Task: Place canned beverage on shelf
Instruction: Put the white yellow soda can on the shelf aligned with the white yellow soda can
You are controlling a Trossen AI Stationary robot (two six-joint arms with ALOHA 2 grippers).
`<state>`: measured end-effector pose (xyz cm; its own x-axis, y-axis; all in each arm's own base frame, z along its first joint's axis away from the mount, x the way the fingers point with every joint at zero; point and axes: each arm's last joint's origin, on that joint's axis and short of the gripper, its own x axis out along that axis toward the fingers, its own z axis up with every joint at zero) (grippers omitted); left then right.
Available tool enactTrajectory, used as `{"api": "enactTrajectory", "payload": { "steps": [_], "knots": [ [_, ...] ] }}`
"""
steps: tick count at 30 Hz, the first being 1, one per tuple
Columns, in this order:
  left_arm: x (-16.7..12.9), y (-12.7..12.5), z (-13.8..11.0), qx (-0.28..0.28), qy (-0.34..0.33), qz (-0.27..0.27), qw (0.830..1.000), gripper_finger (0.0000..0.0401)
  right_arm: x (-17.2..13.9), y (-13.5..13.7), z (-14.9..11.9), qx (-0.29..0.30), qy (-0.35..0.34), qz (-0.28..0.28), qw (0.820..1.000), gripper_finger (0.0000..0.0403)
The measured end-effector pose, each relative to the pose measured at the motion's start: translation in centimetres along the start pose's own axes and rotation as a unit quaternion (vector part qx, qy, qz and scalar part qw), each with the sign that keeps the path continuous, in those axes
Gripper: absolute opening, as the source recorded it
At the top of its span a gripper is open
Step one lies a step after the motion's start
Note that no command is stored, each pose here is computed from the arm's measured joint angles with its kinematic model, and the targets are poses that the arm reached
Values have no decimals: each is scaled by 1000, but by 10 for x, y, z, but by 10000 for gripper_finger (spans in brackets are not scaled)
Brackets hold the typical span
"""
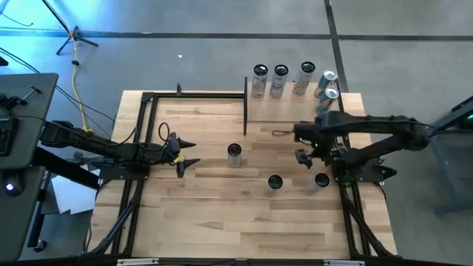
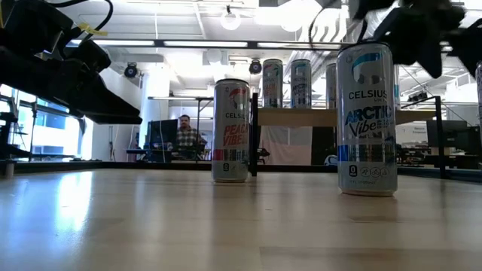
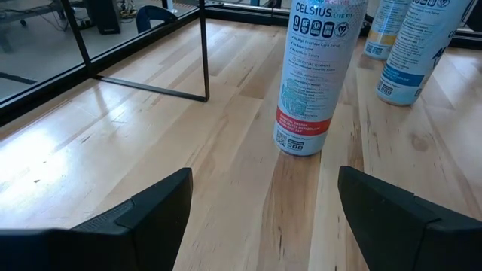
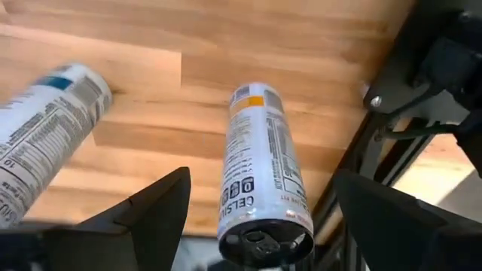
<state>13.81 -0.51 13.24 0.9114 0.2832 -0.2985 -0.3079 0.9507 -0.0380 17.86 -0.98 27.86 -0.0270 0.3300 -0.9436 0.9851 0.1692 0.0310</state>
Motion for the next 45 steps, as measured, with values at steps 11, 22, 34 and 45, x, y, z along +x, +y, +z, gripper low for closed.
{"api": "enactTrajectory", "payload": {
  "steps": [11,22,34,45],
  "knots": [
    [0,0,0,0,0,0,1000,305,15,3,-56,26,-63,-8,998,315],
    [0,0,0,0,0,0,1000,305,31,6,-84,55,-83,-23,995,315],
    [0,0,0,0,0,0,1000,305,47,15,-88,40,-113,-62,991,314],
    [0,0,0,0,0,0,1000,305,52,19,-87,18,-129,-75,989,242]
  ]
}}
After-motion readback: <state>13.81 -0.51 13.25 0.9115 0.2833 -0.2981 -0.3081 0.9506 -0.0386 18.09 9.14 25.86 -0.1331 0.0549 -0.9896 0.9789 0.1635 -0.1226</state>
